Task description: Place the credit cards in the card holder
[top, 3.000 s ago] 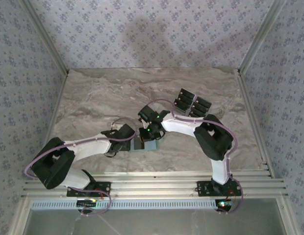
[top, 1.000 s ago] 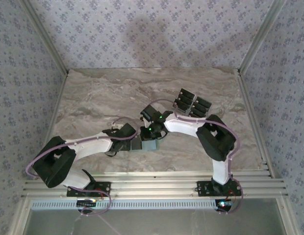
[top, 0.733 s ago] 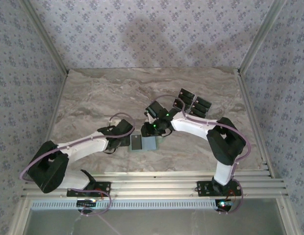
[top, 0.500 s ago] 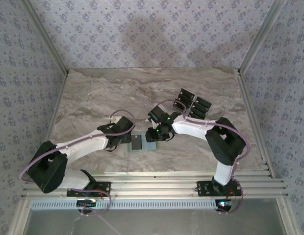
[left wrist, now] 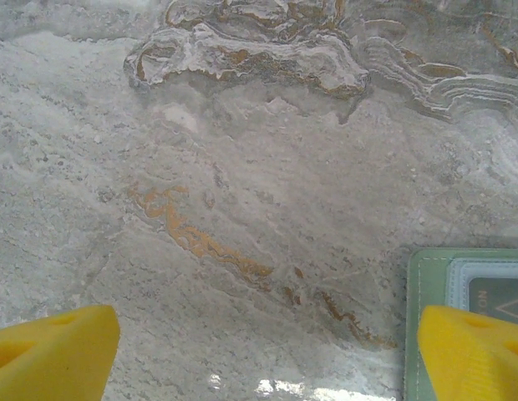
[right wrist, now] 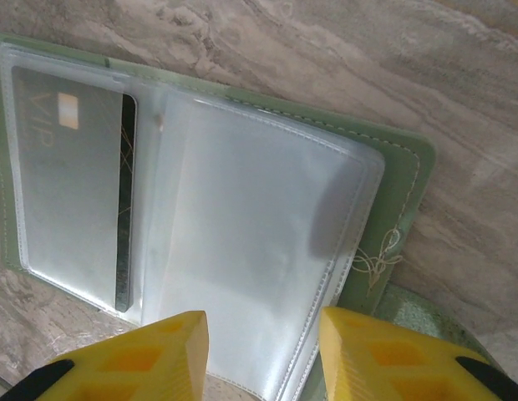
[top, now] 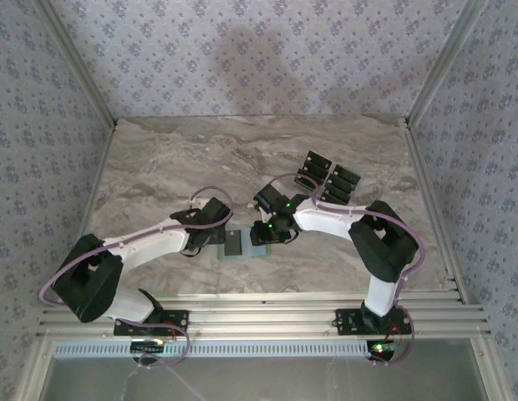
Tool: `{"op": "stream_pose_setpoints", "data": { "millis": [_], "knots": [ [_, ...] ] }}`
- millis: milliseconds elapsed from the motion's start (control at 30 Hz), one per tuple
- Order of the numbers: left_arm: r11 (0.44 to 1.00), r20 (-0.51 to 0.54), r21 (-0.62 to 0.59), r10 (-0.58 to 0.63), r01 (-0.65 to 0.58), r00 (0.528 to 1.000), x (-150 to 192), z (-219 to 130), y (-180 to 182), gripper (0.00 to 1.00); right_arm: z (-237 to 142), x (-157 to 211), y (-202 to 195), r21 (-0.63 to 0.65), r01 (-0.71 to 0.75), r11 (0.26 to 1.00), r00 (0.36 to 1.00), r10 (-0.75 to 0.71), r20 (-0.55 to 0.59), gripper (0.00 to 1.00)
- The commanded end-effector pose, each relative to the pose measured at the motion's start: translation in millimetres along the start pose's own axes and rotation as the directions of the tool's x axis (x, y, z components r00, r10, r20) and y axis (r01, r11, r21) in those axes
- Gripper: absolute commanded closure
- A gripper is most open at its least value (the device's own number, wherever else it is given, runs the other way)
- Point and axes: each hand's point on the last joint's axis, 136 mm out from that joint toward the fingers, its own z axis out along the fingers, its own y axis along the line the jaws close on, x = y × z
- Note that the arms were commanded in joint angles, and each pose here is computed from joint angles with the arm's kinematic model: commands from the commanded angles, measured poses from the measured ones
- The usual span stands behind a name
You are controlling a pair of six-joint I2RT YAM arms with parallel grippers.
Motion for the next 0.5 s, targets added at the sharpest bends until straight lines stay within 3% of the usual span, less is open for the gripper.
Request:
{"op": "stream_pose_setpoints", "data": {
  "millis": [0,467],
  "knots": [
    [1.0,-0.003,0.012,-0.001,0.001,1.0,-4,-1,-4,0.08,9,4,-7,0.01,-0.018,1.0,1.0,0.018,-0.015,0.58],
    [1.0,-0.007,0.021,-0.006,0.006,1.0,0,3,-6,0.08,7,-5,14,-0.08,-0.014,0.997,1.0,0.014,-0.005,0.59]
  ]
}}
